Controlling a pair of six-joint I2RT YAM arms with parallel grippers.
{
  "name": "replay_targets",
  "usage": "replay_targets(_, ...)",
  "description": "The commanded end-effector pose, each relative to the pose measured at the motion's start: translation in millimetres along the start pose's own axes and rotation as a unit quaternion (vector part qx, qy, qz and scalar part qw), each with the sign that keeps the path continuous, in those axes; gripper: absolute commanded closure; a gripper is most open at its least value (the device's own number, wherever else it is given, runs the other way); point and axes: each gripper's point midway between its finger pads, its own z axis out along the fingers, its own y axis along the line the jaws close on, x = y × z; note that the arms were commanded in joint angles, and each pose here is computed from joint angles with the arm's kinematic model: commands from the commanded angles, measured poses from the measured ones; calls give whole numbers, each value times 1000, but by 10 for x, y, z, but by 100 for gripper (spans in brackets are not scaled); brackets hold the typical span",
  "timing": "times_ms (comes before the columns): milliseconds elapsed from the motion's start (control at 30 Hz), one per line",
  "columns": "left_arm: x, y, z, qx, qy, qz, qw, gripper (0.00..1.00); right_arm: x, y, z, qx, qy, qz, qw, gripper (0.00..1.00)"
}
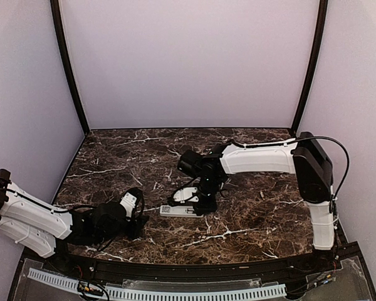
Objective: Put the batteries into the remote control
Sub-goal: Pick up the battery from the battery compartment.
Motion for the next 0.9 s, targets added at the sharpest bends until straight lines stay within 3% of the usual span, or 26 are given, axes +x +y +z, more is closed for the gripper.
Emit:
replay_targets(0, -8, -5, -6, 2, -5, 6, 1000, 46, -4, -8, -214, -2, -12, 11, 1000, 100)
replay_targets(167, -173, -24, -74, 12, -38, 20, 999, 46, -61, -41, -334, 4, -35, 16, 999, 100)
replay_targets(267, -435, -172, -202, 56, -88, 37, 994, 46, -166, -27, -529, 4, -75, 16, 997, 100)
replay_targets(333, -594, -334, -327, 94, -132, 70, 984, 46, -250, 24, -710, -1, -109, 8, 994, 100)
replay_targets(367, -633, -440, -390, 112, -149, 121, 975, 45, -282, 63, -790, -6, -123, 3, 992, 100)
replay_targets(500, -744, -1008, -590, 190, -207, 294, 914, 43, -357, 168, -1073, -12, -157, -5, 987, 100)
replay_targets(633, -873, -1172, -541, 153, -236, 452, 847, 42, -321, 229, -1263, -4, -166, 0, 986, 100)
replay_targets(667, -934, -1161, -530, 126, -248, 500, 820, 42, -306, 266, -1309, -4, -169, -1, 986, 100)
replay_targets(700, -1008, -1169, -498, 107, -252, 523, 807, 42, -298, 300, -1353, -5, -173, -2, 985, 100)
replay_targets(733, -1070, -1177, -492, 88, -261, 560, 781, 42, -293, 334, -1403, -2, -178, -6, 984, 100)
replay_targets(867, -1268, -1314, -481, 82, -277, 624, 726, 45, -270, 427, -1520, 8, -191, -19, 981, 100)
